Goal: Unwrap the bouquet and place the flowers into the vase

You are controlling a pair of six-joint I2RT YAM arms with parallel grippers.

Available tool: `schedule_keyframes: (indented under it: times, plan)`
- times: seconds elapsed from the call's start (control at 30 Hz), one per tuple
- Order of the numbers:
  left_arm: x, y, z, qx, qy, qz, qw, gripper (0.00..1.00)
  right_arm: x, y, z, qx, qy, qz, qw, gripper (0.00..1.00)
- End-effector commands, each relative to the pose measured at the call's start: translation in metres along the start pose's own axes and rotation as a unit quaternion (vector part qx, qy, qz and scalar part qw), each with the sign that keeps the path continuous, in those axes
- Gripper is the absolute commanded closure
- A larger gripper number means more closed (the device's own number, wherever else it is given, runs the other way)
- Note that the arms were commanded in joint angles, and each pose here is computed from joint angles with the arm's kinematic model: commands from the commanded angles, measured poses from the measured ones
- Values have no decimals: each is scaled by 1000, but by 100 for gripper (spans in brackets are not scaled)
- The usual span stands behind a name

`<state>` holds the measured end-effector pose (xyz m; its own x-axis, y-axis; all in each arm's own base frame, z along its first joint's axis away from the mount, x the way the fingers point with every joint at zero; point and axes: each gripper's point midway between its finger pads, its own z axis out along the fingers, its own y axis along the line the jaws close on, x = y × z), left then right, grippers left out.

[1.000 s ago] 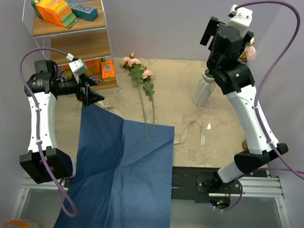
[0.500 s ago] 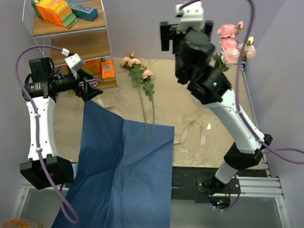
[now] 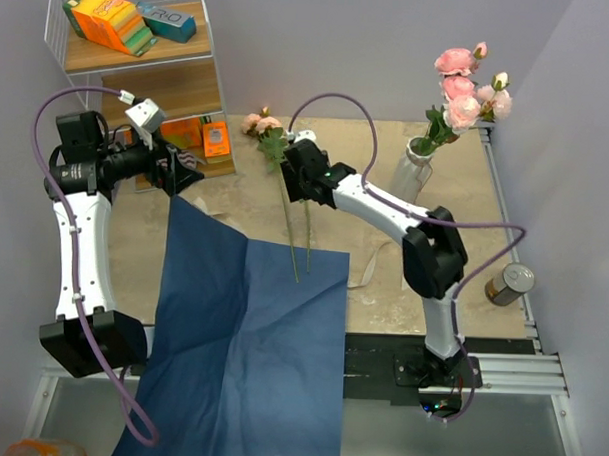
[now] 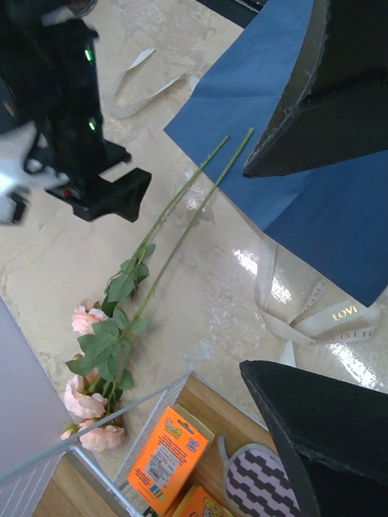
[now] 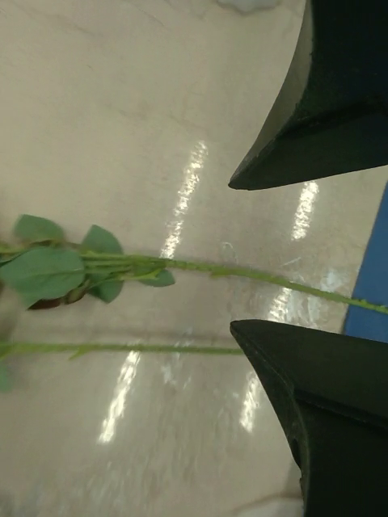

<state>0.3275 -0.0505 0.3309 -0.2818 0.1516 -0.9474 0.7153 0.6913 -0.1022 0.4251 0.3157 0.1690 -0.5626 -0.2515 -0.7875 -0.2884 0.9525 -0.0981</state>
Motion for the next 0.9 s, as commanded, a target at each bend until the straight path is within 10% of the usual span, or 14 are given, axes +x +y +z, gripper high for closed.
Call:
schedule_keyframes:
  times: [0.0, 0.87]
  plan:
    - [-14, -4, -10, -16, -10, 24, 1000, 1, 30, 0, 32, -2, 43, 60, 997, 39]
    - [8, 3, -15, -36, 40, 31, 998, 1, 72, -1, 141, 6, 107, 83, 991, 58]
